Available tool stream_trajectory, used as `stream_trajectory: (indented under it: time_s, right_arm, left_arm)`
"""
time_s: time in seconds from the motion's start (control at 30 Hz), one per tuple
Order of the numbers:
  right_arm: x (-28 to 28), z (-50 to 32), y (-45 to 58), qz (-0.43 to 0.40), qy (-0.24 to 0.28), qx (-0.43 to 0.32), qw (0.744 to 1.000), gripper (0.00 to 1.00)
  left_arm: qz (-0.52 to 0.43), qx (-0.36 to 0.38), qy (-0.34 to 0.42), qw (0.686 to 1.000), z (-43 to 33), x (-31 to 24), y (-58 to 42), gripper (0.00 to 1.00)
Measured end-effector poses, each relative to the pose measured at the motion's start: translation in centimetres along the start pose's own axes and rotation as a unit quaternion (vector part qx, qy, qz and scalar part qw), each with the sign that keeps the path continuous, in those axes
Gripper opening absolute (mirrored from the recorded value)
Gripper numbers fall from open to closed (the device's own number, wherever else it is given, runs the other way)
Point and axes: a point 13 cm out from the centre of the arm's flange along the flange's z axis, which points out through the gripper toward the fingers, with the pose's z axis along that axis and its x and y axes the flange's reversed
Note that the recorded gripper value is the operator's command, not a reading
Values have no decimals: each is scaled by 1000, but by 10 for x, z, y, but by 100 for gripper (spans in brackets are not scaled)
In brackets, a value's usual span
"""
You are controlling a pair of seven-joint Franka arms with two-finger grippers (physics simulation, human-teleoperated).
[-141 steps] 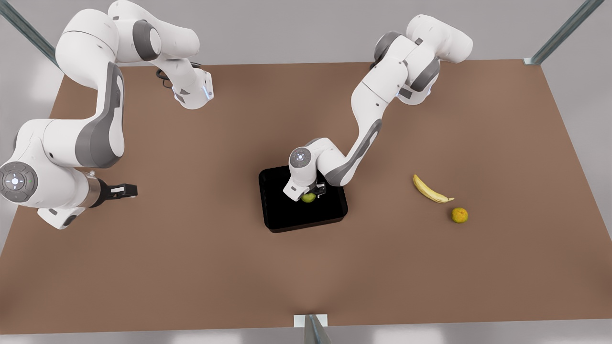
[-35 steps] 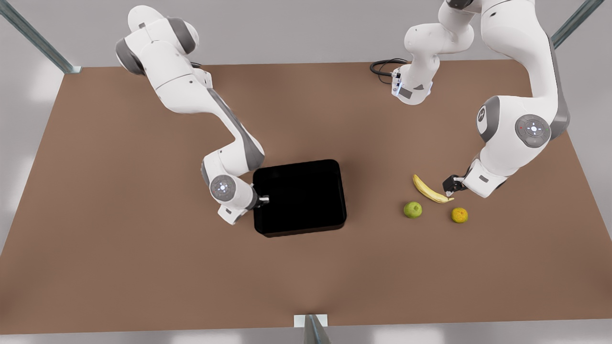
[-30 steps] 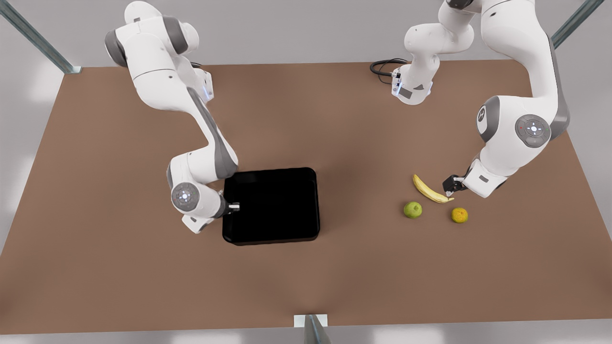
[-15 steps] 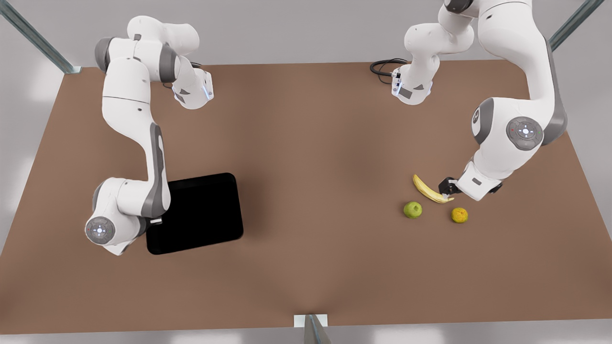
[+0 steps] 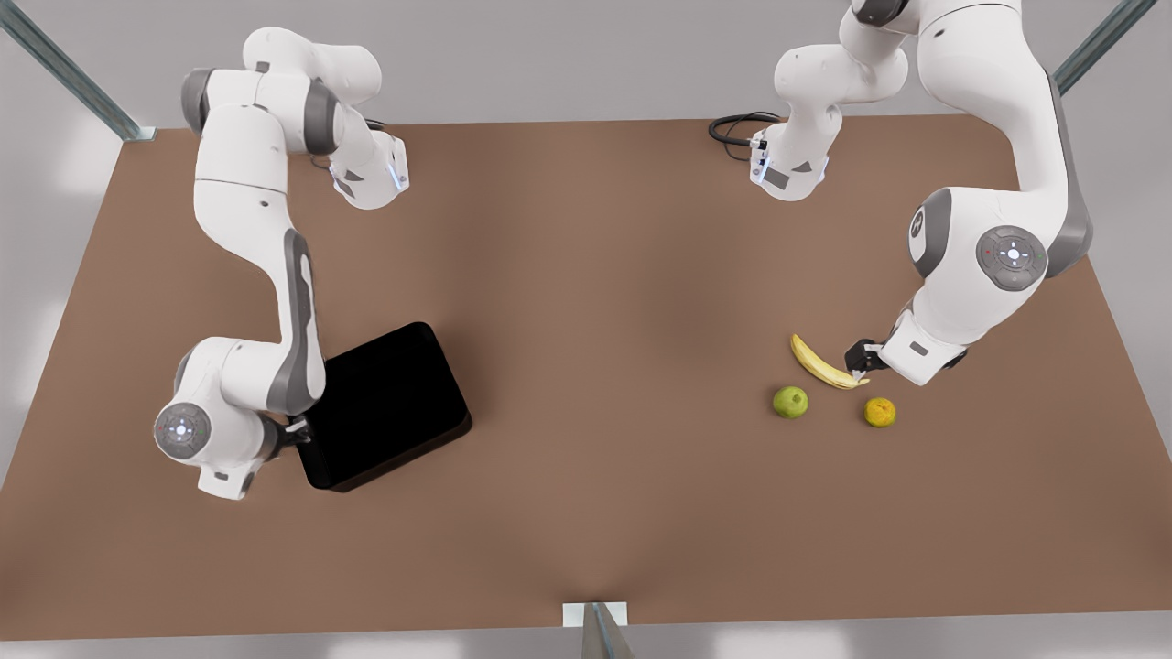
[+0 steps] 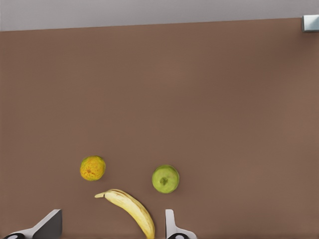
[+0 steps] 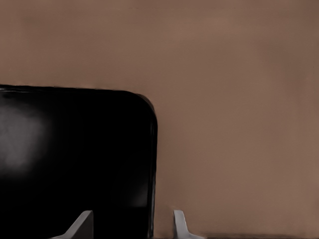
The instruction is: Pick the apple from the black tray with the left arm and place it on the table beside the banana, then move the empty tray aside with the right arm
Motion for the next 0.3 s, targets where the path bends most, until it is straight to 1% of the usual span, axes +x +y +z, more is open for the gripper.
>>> stream_trajectory:
  time_s: [0.07,0.13,0.2,0.3]
  right_arm:
    - [3,-80,14,-16,-38,-4,999,100]
    - [-1,-143,53,-56,-54,-3,997,100]
    - [5,-169,84,-88,-43,0,995,100]
    - [20,-172,90,-94,-15,-1,995,100]
  left_arm:
    - [0,0,0,1000,0,0,0,100]
    - [0,0,1,1000,0,0,0,100]
    - [0,0,1,1000,0,0,0,100]
    - [0,0,1,1000,0,0,0,100]
